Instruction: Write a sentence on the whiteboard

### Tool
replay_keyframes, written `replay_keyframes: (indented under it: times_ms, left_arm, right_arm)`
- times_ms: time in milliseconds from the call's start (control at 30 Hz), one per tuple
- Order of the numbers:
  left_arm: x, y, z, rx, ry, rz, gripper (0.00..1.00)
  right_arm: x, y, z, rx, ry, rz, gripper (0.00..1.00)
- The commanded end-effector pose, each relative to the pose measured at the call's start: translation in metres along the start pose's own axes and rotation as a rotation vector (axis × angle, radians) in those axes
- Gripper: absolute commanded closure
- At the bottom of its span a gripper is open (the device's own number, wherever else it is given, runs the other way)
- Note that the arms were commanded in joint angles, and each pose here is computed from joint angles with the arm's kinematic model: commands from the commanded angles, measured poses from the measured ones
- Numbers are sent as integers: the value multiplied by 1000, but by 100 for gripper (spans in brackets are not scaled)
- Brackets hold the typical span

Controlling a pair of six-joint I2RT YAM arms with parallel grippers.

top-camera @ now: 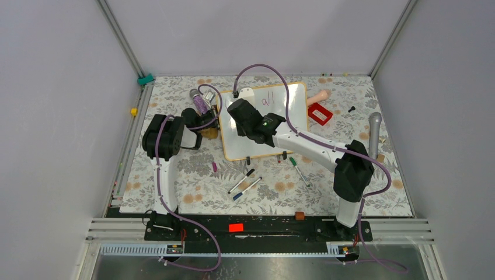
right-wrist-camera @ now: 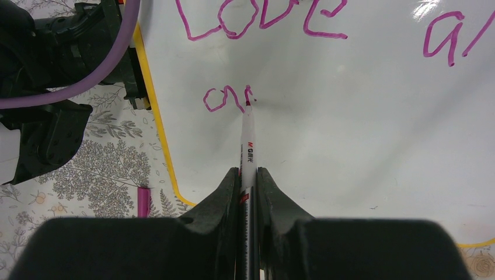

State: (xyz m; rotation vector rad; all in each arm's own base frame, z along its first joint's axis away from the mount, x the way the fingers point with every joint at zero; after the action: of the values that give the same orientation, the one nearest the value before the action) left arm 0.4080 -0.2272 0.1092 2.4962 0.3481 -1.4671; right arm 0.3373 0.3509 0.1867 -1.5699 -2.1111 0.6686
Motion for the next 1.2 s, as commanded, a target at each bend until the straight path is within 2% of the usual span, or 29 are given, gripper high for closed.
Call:
replay_keyframes:
  times_ms: [0, 900, 1167]
  left_arm:
    - [-21, 5, -12, -13, 121, 50, 100]
    - [-21, 4, -12, -14, 120, 49, 100]
    - [-21, 4, -11, -11, 118, 49, 100]
  right_arm:
    - [-5, -1, -21, -56, 14, 37, 100]
    - [-24, -2, -36, -79, 37, 65, 100]
    - [-19, -5, -37, -79, 60, 3, 100]
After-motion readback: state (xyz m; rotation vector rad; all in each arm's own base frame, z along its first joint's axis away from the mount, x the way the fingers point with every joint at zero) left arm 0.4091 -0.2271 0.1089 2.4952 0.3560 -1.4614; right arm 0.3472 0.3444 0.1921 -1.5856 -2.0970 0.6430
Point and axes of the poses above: each gripper's point midway between its finger pads, its own y axis out along the fingers, its own x axis along the line the jaws close on, z = x × y, the point moved 1 cm from there along -y, back along the fingers, and after that the axes turned 1 degree about y, right-handed, at the moved point
